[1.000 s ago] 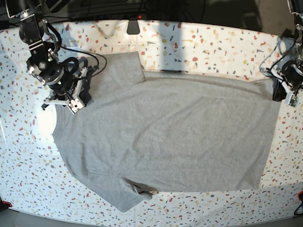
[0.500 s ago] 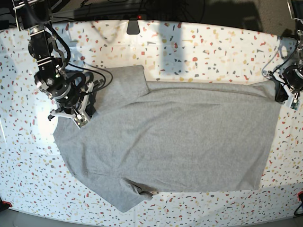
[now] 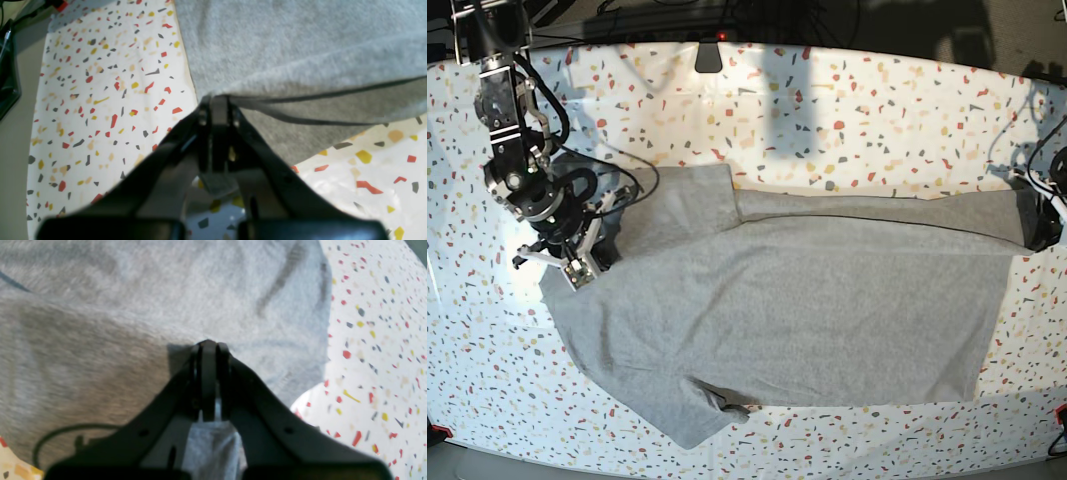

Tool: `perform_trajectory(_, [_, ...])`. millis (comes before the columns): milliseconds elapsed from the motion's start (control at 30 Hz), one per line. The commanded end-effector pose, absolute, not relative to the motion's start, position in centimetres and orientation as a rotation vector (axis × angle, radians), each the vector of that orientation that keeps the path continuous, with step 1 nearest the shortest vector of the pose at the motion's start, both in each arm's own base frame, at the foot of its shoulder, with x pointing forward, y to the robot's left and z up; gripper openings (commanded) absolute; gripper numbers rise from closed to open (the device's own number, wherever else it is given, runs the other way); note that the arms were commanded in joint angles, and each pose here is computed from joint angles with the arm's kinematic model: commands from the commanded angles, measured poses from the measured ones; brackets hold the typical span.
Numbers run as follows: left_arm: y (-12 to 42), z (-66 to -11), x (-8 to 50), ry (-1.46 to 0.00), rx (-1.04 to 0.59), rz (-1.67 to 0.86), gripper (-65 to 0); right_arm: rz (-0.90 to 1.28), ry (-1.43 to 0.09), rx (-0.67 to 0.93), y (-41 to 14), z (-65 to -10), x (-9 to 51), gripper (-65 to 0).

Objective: Fold the T-shirt properly
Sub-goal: 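Fold the sleeve edge inward with the right gripper, left gripper holding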

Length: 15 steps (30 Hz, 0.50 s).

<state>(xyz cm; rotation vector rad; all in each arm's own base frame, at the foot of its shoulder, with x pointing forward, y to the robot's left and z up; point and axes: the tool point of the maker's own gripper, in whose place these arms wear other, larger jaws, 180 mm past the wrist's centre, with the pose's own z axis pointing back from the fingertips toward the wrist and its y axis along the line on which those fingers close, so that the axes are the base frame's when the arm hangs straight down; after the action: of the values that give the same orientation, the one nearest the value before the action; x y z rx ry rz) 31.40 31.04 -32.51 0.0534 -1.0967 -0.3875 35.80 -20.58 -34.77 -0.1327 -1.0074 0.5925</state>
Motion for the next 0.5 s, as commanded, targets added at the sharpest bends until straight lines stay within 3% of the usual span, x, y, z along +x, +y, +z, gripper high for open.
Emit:
perform_trajectory(0, [31.6,-30.4,32.3,-1.158,0.075,-0.398,-65.0,0.591,-1.073,-0.157,-21.2,-32.5,37.0,-65.0])
perform_trajectory(467, [32.6,-32.3,33.1,-1.174,0.091,-0.352,-65.0,0.594,-1.043,-0.139,-21.5,-34.0,36.7,-65.0])
